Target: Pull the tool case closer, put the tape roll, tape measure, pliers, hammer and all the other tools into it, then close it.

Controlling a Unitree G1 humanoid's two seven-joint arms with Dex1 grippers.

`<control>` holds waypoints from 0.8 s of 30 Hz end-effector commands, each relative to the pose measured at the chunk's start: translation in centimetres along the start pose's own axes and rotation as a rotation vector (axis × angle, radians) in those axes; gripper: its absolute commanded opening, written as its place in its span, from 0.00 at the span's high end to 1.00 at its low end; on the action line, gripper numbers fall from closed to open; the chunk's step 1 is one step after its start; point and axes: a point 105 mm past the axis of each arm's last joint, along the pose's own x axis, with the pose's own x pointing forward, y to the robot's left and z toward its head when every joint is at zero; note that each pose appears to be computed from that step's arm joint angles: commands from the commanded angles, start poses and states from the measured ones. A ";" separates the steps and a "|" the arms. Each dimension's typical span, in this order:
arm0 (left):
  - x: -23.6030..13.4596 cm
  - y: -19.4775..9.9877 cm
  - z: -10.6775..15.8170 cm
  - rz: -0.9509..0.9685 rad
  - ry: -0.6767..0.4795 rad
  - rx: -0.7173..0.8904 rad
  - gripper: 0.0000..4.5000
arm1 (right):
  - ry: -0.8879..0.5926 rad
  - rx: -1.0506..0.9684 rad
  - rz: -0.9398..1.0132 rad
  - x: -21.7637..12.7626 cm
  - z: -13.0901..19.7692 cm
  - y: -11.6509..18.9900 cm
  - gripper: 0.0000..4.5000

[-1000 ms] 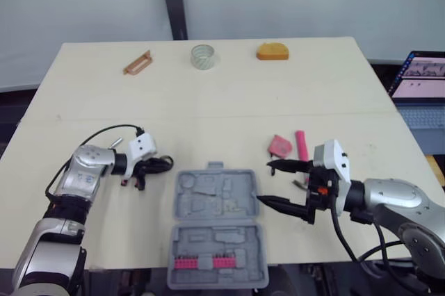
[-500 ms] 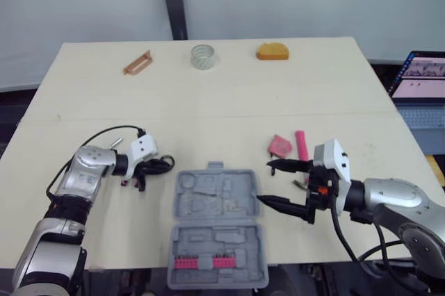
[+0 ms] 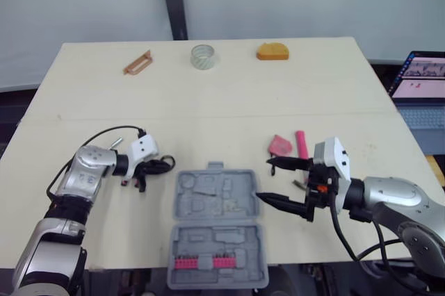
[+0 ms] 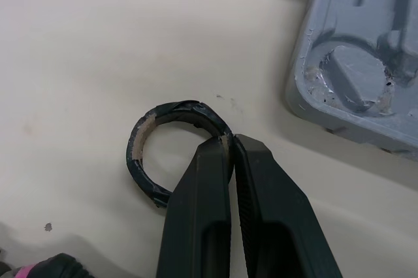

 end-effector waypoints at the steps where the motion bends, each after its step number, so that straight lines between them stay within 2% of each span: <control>1: -0.7 0.7 1.2 0.022 -0.036 0.008 0.95 | -0.041 -0.043 0.009 -0.1 1.2 0.5 0.00; 6: -2.0 0.9 3.8 -0.020 -0.107 0.044 0.95 | -0.054 -0.080 0.039 -0.6 2.4 1.1 0.00; 10: -2.7 -0.5 6.6 -0.117 -0.202 0.014 0.95 | -0.056 -0.133 0.062 -0.9 3.9 1.5 0.00; 15: -2.6 -2.3 7.4 -0.194 -0.238 -0.056 0.95 | -0.046 -0.169 0.060 -0.9 4.7 1.5 0.00; 24: -1.6 -4.8 6.7 -0.233 -0.215 -0.105 0.95 | -0.042 -0.173 0.058 -0.7 4.8 1.3 0.00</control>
